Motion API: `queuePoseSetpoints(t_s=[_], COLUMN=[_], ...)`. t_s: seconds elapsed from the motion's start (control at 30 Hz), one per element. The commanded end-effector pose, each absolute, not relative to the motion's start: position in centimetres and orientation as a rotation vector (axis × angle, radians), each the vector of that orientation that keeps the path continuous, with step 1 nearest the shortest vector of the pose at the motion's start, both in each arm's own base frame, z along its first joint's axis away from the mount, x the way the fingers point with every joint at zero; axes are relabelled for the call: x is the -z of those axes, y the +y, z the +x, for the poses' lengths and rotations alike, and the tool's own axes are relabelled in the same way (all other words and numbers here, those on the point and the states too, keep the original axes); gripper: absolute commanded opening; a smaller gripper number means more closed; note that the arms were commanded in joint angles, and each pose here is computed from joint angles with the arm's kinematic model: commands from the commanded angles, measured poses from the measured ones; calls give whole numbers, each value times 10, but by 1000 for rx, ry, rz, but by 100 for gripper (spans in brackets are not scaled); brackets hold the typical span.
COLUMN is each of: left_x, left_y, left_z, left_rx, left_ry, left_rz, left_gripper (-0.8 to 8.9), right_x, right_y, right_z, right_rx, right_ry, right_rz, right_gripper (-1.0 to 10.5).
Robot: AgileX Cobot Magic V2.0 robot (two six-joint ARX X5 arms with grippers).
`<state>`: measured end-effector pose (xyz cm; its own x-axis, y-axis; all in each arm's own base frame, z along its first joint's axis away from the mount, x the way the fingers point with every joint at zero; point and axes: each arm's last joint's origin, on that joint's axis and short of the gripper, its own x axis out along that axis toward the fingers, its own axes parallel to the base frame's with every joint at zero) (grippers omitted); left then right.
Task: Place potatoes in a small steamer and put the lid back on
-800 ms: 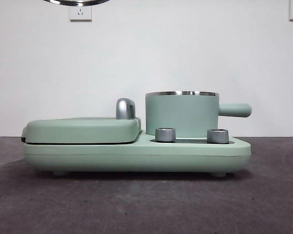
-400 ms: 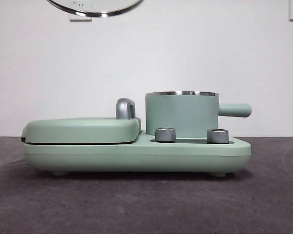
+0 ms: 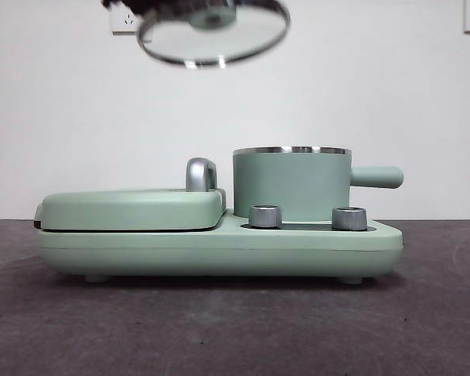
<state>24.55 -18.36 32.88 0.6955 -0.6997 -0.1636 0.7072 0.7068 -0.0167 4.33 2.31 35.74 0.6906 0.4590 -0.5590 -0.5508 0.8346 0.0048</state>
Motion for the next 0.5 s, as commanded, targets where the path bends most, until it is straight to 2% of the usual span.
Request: queuePoseSetpoints(t_s=[0.03,0.5], left_x=[-338,-325], left_y=[-199,-256], left_z=[262,339], left_rx=[797,801], left_ry=[119,117], left_rz=[36,102], left_gripper=[15,15], right_x=[-360,-360], right_y=[23,23], right_z=[43,43], right_rx=[-571,-571], right_ry=[571,571], right_rz=[-155,-155], right_gripper=[271,270])
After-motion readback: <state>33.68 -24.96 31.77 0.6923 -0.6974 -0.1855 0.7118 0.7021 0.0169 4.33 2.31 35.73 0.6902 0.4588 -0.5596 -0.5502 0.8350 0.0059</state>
